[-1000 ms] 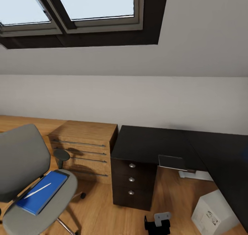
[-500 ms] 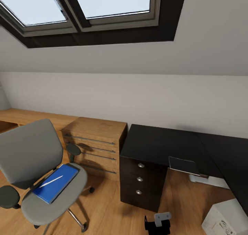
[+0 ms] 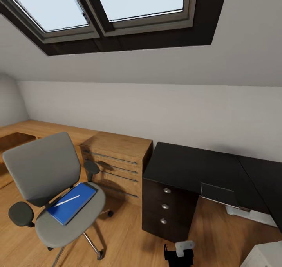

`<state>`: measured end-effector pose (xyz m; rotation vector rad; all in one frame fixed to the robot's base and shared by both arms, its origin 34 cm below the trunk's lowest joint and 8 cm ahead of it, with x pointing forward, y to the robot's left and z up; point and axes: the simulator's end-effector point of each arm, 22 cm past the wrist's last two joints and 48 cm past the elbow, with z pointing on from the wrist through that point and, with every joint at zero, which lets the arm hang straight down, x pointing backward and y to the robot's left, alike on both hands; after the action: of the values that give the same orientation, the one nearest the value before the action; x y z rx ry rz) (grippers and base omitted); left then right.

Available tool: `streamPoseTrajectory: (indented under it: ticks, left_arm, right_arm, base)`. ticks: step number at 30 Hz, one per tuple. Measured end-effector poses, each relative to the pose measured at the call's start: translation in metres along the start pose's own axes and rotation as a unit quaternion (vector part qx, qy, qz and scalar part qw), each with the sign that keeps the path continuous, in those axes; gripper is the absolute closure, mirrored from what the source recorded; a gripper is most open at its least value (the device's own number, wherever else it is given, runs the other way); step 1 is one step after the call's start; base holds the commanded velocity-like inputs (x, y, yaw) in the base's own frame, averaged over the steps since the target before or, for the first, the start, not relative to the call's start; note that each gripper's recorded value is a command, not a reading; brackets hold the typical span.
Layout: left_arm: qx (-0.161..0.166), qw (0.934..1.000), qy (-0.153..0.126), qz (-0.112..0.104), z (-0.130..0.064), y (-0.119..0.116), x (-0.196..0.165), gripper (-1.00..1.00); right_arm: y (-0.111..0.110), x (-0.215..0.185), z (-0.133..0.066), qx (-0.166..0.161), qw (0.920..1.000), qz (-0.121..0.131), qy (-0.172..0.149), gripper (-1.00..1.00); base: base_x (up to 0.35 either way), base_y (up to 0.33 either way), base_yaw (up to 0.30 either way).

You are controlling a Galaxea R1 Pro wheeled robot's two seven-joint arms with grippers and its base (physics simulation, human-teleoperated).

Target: In the bedroom, organize the workspace by keeping the computer under the desk, ensuring the monitor is on the desk, placing the keyboard on the desk next to the monitor, placing the mouse on the desk next to the keyboard, moving the folder from the swivel chair onto the desk next to the mouse, stacking the notebook on top of the folder with the pen on top of the notebook, and positioning the swivel chair next to the desk.

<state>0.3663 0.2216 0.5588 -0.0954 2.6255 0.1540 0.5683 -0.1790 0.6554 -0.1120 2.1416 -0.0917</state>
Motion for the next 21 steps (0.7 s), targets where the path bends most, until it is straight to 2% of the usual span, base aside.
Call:
streamPoseTrajectory:
  ticks: [21]
  left_arm:
    - [0.003, 1.0, -0.007, 0.004, -0.0005, -0.003, -0.0045, -1.0]
  right_arm:
    - [-0.0011, -0.0035, -0.0003, 0.002, 0.9999, 0.003, -0.009, -1.0]
  base:
    - [0.0, -0.001, 0.28]
